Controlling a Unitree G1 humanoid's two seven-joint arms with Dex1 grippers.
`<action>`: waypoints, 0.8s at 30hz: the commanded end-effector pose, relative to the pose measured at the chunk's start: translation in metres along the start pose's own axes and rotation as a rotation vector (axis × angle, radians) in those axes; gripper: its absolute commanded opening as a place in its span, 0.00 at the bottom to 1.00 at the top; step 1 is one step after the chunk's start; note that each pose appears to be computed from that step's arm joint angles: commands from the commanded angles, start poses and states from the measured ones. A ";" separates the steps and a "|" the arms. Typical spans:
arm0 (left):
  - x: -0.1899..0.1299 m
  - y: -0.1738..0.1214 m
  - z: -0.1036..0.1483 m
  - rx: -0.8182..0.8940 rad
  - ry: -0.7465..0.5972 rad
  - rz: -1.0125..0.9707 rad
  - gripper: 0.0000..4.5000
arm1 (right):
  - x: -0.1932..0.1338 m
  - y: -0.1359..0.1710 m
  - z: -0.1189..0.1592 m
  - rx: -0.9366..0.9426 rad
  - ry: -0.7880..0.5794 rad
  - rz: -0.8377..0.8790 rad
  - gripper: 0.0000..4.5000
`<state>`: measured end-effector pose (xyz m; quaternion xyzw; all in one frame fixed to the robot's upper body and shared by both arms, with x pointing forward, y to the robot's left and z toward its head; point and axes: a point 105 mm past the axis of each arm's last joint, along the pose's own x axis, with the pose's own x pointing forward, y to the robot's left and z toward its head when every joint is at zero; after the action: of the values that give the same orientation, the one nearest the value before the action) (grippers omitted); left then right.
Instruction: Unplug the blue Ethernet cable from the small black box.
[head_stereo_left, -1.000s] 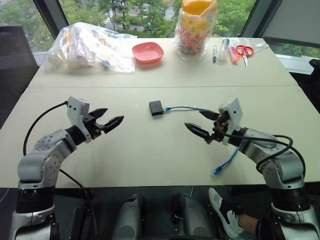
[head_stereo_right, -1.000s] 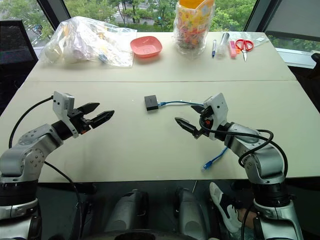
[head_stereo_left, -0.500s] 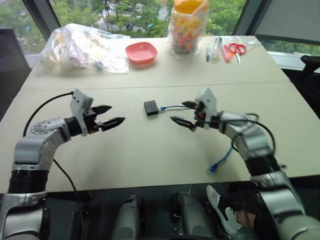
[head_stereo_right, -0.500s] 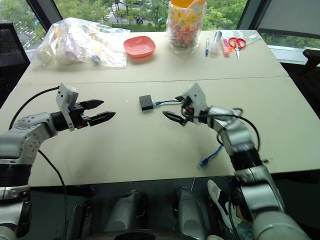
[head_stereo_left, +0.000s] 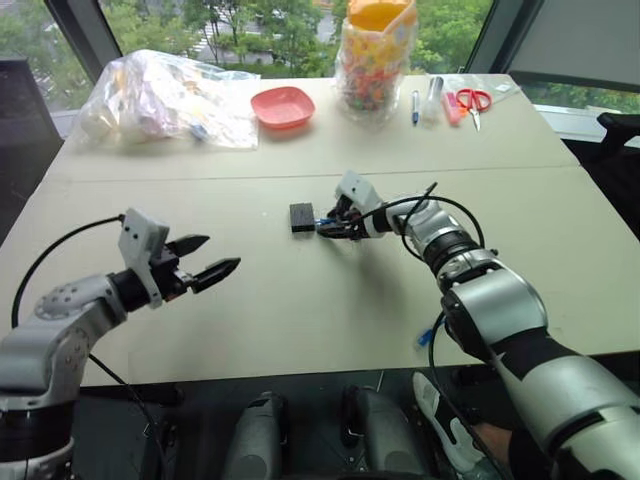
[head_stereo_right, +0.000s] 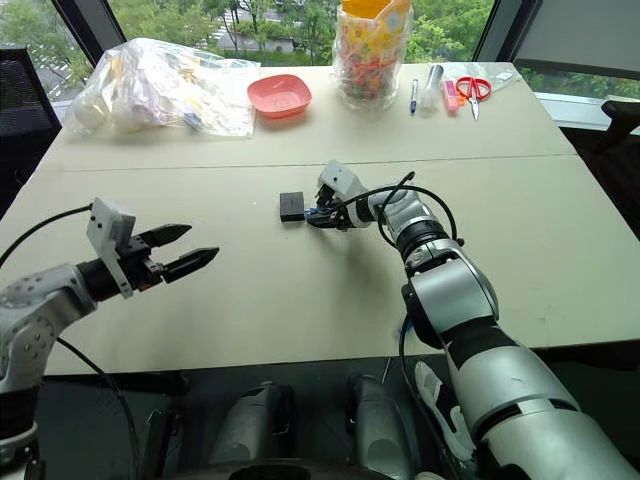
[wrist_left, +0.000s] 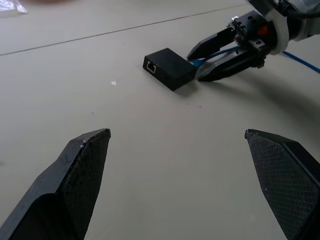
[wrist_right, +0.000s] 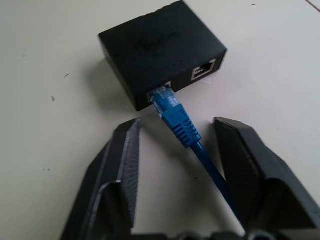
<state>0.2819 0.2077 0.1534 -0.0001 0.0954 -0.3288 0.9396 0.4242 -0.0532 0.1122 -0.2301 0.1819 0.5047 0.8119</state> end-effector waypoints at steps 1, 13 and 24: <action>-0.010 -0.003 0.015 0.031 -0.053 0.026 1.00 | 0.011 0.020 -0.012 -0.027 0.066 0.111 0.11; 0.088 0.050 0.056 -0.035 -0.081 -0.256 1.00 | -0.031 -0.029 0.060 -0.764 -0.166 -0.427 0.01; 0.161 0.019 0.102 -0.114 -0.175 -0.384 1.00 | -0.068 -0.019 0.068 -0.920 -0.279 -0.554 0.01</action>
<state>0.4327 0.1199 0.2119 -0.1160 0.0493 -0.4945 0.8600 0.4206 -0.0743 0.1850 -0.5330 -0.1911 0.3480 0.7472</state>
